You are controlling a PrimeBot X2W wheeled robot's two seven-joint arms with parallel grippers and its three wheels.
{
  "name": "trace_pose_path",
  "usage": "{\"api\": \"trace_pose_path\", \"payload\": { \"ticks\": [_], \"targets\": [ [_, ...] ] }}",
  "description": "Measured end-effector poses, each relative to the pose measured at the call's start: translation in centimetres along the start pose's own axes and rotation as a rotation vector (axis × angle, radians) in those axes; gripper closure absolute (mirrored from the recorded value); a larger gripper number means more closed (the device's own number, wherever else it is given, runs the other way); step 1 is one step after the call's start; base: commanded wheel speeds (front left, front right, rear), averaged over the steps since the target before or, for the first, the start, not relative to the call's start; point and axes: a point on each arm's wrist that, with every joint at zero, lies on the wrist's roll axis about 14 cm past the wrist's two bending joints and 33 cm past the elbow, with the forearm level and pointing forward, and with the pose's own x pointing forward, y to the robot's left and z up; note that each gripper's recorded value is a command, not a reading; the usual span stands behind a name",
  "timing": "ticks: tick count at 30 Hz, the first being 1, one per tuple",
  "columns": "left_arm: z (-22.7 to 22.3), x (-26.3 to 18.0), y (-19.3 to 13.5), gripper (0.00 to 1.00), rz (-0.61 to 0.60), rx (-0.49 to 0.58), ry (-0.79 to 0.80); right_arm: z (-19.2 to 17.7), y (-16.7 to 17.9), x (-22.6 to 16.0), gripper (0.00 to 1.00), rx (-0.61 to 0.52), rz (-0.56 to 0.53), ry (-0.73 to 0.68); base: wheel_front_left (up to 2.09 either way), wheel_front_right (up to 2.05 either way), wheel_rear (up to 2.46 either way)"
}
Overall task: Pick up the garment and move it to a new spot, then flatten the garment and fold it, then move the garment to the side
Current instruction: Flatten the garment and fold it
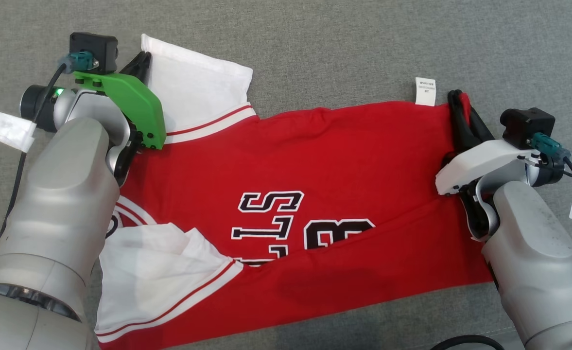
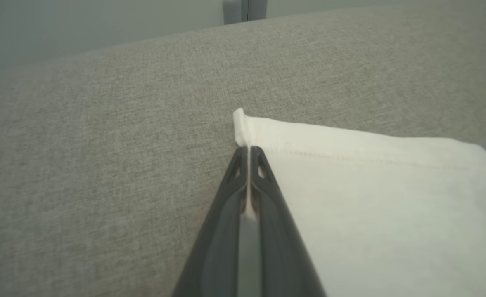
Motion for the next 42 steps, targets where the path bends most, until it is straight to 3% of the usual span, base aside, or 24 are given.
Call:
{"api": "trace_pose_path", "payload": {
  "ticks": [14, 26, 32, 42],
  "targets": [
    [3.7, -3.5, -0.8, 1.0, -0.017, 0.023, -0.214, 2.4, 0.7, -1.4, 1.0, 0.027, 0.011, -0.071, 0.0, 0.0, 0.0],
    [7.6, -11.2, -3.6, 1.0, -0.075, -0.002, -0.446, 4.8, 1.1, -5.4, 1.0, 0.039, 0.024, -0.141, 0.0, 0.0, 0.0],
    [5.6, -15.5, -5.7, 1.0, -0.095, -0.027, -0.49, 5.9, 1.9, -7.4, 1.0, 0.036, 0.053, -0.176, 0.0, 0.0, 0.0],
    [-0.1, -20.3, -5.6, 1.0, -0.032, -0.117, -0.455, 6.2, 3.4, -8.4, 1.0, 0.027, 0.096, -0.182, 0.0, 0.0, 0.0]
  ]
}}
